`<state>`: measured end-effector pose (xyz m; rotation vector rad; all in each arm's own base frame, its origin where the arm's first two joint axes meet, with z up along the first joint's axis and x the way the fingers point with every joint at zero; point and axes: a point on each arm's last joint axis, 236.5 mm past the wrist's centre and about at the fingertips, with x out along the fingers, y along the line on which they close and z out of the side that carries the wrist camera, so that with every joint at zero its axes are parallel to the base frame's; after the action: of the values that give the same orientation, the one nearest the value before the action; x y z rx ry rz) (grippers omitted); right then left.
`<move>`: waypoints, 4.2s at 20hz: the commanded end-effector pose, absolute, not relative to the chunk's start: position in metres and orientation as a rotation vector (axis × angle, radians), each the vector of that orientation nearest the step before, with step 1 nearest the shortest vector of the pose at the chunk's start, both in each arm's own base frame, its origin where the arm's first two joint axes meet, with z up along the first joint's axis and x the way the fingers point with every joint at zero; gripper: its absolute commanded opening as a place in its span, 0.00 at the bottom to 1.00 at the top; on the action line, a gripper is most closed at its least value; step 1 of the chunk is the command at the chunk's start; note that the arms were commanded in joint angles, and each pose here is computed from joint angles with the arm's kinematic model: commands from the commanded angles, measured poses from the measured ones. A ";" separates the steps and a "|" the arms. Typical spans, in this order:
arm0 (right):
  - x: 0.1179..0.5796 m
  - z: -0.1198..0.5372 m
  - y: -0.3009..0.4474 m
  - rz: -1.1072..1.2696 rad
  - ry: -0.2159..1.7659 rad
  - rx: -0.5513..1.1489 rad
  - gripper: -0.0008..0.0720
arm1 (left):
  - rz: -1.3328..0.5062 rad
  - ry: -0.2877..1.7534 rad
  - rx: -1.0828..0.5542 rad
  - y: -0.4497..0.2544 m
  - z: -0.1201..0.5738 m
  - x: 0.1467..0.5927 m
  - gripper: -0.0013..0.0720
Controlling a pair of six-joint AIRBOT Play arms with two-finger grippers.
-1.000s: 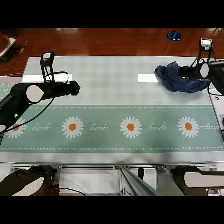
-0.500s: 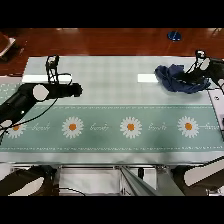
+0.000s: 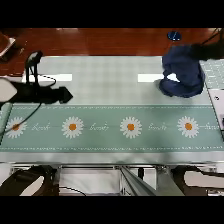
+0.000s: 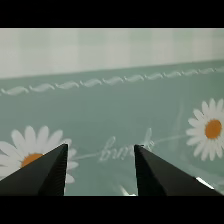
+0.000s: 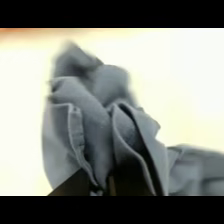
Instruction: Fold the shirts.
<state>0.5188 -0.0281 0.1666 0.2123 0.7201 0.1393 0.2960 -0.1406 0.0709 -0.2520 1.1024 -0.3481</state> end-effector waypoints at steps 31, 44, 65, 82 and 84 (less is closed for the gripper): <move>0.311 0.075 0.190 0.595 1.087 -0.065 0.06 | -0.424 0.909 -0.516 -0.177 0.059 0.231 0.71; 0.278 -0.019 0.195 0.637 1.321 0.062 0.57 | -0.365 1.188 -0.530 -0.198 -0.023 0.216 0.71; 0.263 -0.034 -0.025 -0.067 1.183 0.613 0.57 | -0.806 1.304 -0.620 -0.356 -0.018 0.290 0.71; 0.195 -0.107 0.122 0.351 1.612 0.470 0.56 | -1.021 1.436 -0.537 -0.381 -0.024 0.276 0.04; 0.199 -0.112 0.134 0.381 1.603 0.473 0.42 | -1.017 1.436 -0.541 -0.380 -0.024 0.276 0.04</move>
<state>0.1932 0.1159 -0.1037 0.4734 1.6175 0.3391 0.2766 -0.3817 -0.0243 -0.5395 1.4313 -1.0131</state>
